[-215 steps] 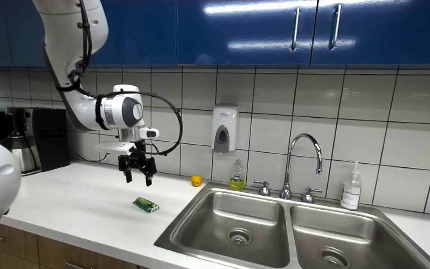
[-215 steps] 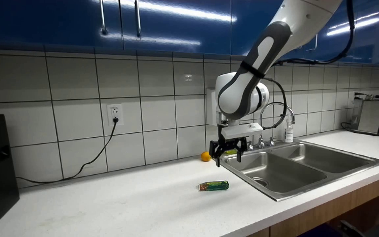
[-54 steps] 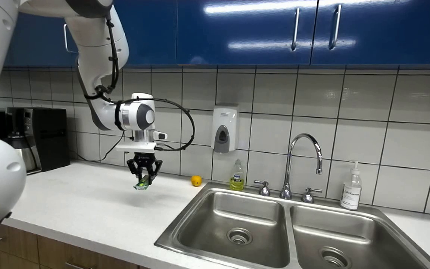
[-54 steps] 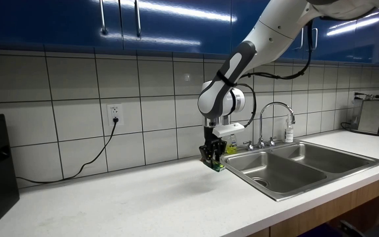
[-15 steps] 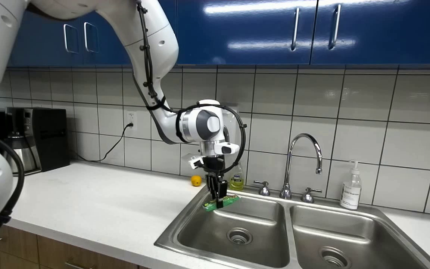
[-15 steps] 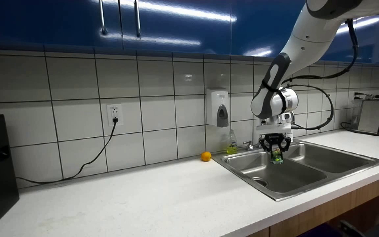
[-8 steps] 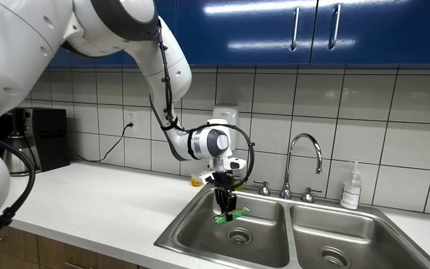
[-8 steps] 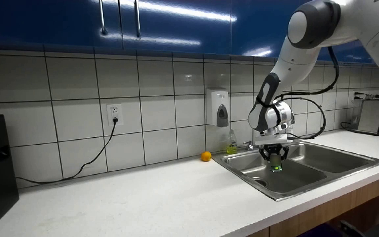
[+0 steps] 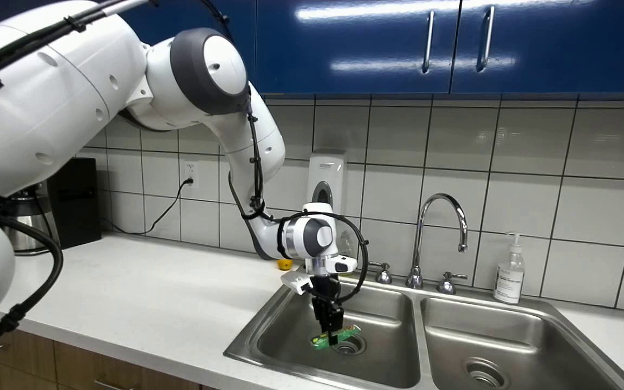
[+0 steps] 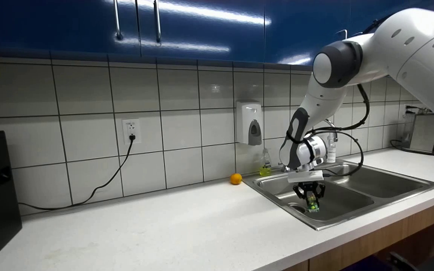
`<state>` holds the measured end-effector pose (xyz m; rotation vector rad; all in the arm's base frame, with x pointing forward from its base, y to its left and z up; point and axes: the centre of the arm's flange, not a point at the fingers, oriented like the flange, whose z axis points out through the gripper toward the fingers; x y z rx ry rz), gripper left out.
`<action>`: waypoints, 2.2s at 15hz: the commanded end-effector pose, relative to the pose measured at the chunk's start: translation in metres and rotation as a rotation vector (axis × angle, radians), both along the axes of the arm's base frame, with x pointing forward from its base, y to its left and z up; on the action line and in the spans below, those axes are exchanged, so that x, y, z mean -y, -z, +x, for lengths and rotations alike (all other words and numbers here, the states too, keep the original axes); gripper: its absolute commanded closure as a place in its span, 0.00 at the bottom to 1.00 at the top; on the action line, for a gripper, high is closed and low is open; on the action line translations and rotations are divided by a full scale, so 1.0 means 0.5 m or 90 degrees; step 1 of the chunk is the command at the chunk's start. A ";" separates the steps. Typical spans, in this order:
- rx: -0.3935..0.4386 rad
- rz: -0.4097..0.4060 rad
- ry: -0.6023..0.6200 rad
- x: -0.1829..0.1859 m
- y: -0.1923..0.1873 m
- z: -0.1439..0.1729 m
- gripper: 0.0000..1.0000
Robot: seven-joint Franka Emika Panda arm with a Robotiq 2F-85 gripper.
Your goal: Move the candy bar to the sink
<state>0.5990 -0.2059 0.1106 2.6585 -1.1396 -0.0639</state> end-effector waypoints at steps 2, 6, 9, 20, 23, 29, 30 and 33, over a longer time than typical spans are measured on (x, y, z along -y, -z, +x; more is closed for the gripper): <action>-0.007 0.015 -0.012 0.004 0.067 0.033 0.86; -0.014 0.017 -0.015 -0.002 0.101 0.040 0.86; -0.016 0.017 -0.019 -0.005 0.113 0.047 0.86; -0.022 0.017 -0.035 -0.011 0.134 0.051 0.86; -0.024 0.017 -0.035 -0.012 0.135 0.052 0.36; -0.018 0.012 -0.034 -0.016 0.119 0.053 0.01; -0.017 0.011 -0.034 -0.017 0.113 0.053 0.00; -0.007 0.004 -0.037 -0.020 0.088 0.059 0.00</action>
